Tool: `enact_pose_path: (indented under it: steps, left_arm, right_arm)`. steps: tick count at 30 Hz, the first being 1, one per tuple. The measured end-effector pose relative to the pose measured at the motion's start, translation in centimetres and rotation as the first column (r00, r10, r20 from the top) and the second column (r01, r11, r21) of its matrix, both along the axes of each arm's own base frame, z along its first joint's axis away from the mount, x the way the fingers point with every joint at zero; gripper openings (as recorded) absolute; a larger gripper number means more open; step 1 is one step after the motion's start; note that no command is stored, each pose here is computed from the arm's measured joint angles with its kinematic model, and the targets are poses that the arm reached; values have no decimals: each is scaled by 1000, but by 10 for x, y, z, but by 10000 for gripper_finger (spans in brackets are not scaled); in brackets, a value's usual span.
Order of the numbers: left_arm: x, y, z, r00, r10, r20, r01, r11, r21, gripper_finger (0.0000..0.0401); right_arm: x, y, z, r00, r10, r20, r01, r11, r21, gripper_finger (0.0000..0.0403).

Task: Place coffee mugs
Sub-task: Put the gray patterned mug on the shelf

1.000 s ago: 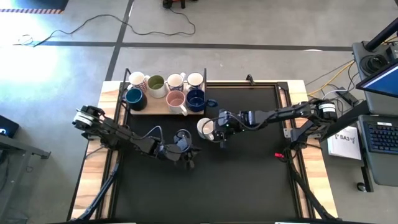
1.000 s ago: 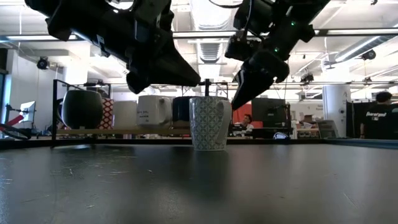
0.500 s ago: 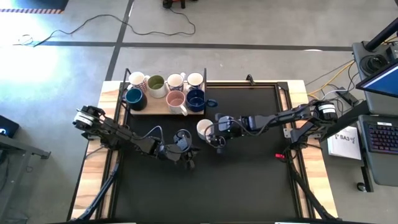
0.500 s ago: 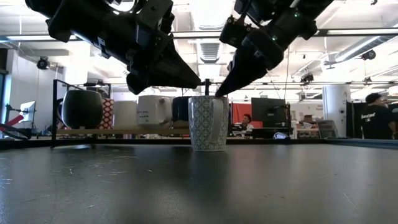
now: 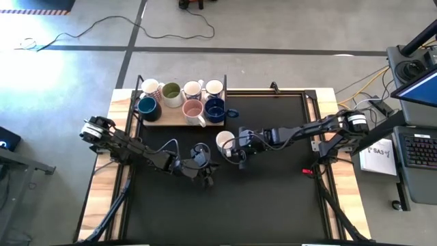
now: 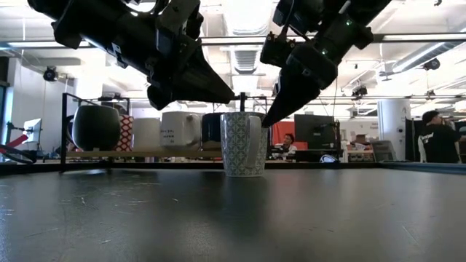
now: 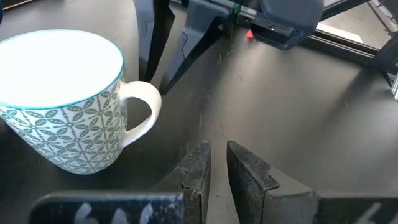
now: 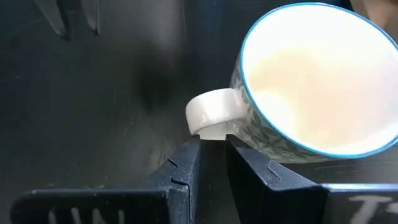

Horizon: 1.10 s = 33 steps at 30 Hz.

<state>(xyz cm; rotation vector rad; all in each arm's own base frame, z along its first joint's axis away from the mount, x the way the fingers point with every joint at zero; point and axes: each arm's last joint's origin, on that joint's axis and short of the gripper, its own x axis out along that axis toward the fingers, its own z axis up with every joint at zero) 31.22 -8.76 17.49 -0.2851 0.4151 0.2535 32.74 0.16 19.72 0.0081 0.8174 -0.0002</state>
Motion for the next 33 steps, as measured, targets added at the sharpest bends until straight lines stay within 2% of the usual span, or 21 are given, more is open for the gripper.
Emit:
enact_pose_path:
  steps: [11, 19, 27, 33]
  left_arm:
    - [0, -1, 0, 1000, -2, -5, 2, 1000, 2, 36]
    - [-1, 0, -1, 1000, 6, -5, -6, 1000, 7, 36]
    - [-2, -1, -3, 999, 21, -27, -20, 1000, 13, 42]
    - [-4, -5, -5, 998, -25, -55, 25, 1000, -11, 85]
  right_arm:
    - [20, 0, -16, 996, 16, 87, -15, 1000, -15, 66]
    - [33, 0, -11, 987, 21, 158, -18, 1000, -22, 66]
    - [24, 1, -15, 999, -7, 42, 6, 1000, 13, 66]
    - [10, 11, -6, 999, 20, -48, -19, 1000, 21, 66]
